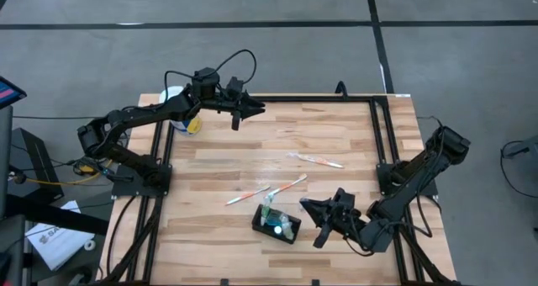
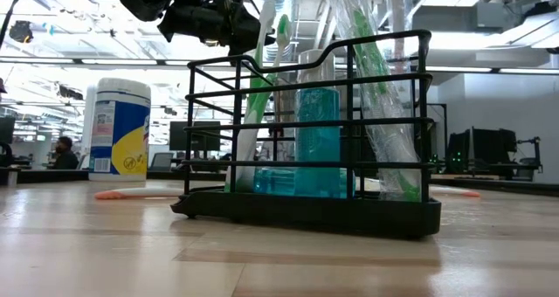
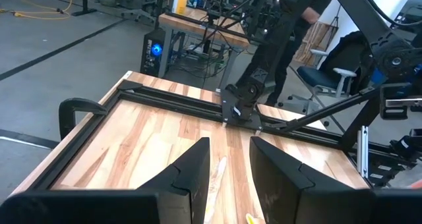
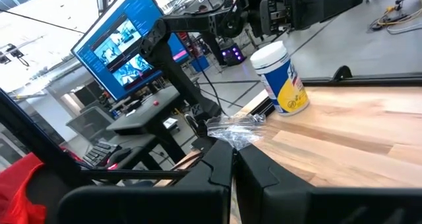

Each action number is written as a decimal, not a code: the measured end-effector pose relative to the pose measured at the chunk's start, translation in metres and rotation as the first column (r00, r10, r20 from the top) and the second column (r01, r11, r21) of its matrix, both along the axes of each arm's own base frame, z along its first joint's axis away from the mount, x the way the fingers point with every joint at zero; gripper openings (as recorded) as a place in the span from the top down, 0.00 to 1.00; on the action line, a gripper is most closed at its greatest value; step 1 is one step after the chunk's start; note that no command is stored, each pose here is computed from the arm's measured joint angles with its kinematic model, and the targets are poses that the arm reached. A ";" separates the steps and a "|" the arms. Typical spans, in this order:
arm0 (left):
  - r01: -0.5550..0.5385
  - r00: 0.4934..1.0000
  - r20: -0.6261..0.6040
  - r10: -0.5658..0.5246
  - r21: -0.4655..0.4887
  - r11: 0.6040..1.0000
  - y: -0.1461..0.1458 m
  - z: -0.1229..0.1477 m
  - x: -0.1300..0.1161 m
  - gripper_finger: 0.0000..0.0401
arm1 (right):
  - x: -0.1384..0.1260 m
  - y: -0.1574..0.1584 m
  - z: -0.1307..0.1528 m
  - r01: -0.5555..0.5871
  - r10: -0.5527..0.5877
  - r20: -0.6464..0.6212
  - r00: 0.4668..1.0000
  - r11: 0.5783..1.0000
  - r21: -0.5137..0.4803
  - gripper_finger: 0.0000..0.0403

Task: Pick & Place toothbrushing station
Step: Put the orange toothbrush into the black wire organizer

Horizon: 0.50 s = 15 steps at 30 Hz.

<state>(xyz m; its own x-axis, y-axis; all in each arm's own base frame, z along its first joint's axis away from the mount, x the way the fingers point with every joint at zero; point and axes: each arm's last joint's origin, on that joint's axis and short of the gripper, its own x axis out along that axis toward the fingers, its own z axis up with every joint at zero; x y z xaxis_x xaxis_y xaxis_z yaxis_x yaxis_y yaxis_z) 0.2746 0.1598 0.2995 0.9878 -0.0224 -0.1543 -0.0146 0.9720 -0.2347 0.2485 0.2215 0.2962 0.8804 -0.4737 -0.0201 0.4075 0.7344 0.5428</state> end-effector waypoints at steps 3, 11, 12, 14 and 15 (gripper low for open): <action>0.001 1.000 0.000 -0.001 0.005 1.000 0.000 0.000 0.000 0.75 | 0.002 0.002 -0.002 -0.011 0.011 0.012 1.000 1.000 0.016 1.00; 0.004 1.000 0.001 -0.004 0.024 1.000 0.000 0.000 0.000 0.75 | 0.016 0.016 -0.007 -0.018 0.017 0.042 0.999 1.000 0.007 1.00; 0.004 1.000 0.001 -0.004 0.024 1.000 0.000 0.000 0.000 0.75 | 0.017 0.018 -0.006 -0.021 0.020 0.048 0.999 1.000 0.012 1.00; 0.004 1.000 0.001 -0.004 0.025 1.000 0.000 0.000 0.000 0.75 | 0.018 0.019 -0.005 -0.021 0.020 0.051 0.998 1.000 0.016 1.00; 0.004 1.000 0.001 -0.004 0.024 1.000 0.000 0.000 0.000 0.75 | 0.018 0.019 -0.005 -0.020 0.019 0.050 0.999 1.000 0.015 1.00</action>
<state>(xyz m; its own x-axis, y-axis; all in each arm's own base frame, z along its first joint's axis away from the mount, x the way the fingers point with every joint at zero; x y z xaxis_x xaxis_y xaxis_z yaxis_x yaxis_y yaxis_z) 0.2746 0.1598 0.2996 0.9879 -0.0224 -0.1537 -0.0106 0.9775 -0.2108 0.2665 0.2403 0.2913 0.8897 -0.4562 0.0169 0.3653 0.7336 0.5730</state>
